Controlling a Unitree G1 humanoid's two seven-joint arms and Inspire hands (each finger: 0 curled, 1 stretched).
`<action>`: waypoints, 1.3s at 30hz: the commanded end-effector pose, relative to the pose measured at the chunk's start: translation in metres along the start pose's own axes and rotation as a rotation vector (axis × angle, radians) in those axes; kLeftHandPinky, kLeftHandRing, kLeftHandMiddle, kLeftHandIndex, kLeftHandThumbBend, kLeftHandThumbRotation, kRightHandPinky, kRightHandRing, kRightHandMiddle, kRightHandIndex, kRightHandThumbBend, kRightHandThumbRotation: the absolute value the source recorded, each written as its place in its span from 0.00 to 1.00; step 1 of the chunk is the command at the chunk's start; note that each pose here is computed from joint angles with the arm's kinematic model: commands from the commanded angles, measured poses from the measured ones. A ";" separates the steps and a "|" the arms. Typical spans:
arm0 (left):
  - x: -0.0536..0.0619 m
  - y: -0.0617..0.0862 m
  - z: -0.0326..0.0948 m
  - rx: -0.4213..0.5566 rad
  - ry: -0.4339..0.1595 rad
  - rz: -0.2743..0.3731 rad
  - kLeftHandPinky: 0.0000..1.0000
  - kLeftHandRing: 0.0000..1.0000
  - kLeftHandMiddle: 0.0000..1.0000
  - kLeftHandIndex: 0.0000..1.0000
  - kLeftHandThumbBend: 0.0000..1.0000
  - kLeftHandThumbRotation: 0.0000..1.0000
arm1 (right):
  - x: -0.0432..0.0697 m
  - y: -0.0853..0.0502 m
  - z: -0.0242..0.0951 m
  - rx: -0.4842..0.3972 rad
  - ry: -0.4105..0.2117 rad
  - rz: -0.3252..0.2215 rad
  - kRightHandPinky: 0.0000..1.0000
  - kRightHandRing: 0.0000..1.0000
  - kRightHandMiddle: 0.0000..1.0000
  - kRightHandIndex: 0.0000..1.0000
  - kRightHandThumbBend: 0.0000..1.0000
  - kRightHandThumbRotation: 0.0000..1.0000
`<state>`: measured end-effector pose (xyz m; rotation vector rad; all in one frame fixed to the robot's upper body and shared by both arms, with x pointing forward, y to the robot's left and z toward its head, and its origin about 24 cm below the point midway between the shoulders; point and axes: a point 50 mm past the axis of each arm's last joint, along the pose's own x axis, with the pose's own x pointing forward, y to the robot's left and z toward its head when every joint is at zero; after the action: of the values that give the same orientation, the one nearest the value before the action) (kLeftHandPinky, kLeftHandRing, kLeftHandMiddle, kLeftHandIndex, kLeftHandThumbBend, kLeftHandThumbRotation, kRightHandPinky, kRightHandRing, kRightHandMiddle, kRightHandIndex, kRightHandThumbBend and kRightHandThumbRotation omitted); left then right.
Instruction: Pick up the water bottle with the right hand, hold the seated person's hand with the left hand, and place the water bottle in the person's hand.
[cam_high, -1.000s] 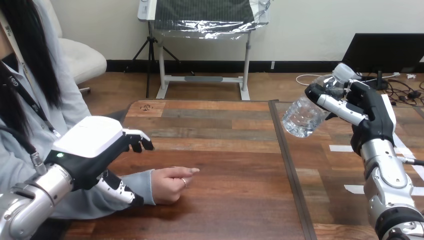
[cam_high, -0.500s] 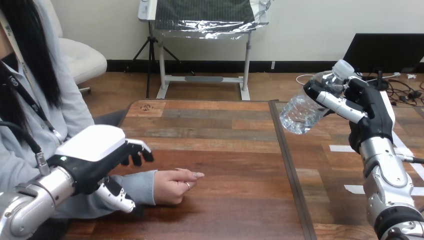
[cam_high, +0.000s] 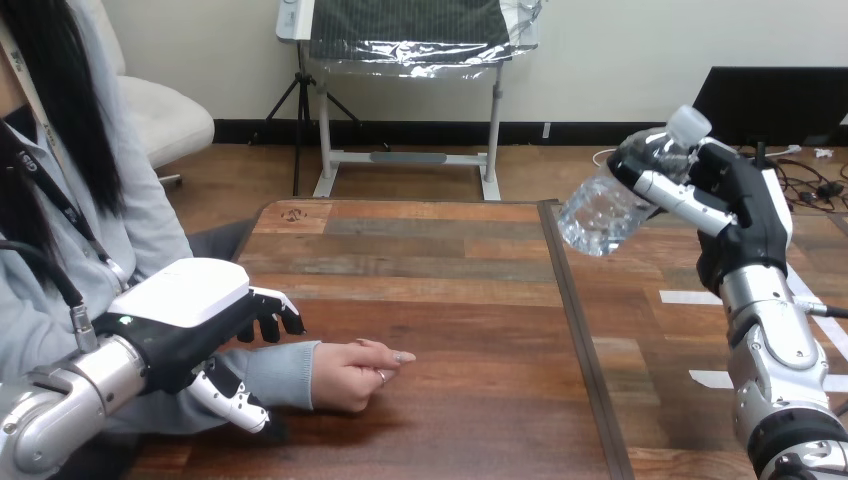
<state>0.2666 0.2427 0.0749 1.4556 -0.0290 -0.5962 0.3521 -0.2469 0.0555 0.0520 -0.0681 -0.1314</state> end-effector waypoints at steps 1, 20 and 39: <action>0.005 0.023 0.002 0.029 -0.036 0.049 0.60 0.66 0.69 0.73 1.00 0.38 | 0.024 0.015 0.057 0.035 -0.242 0.028 0.32 0.39 0.47 0.48 0.72 0.00; 0.006 0.014 0.004 -0.002 -0.037 0.009 0.60 0.63 0.66 0.71 1.00 0.32 | 0.020 0.016 0.061 0.050 -0.294 0.060 0.32 0.39 0.46 0.47 0.72 0.00; 0.007 -0.001 0.009 -0.024 -0.050 0.005 0.57 0.58 0.60 0.63 1.00 0.23 | 0.014 0.018 0.063 0.089 -0.334 0.097 0.30 0.38 0.45 0.46 0.71 0.00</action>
<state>0.2645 0.2365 0.0680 1.4206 -0.0207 -0.6469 0.3580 -0.2351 0.0861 0.0892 -0.2523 -0.0490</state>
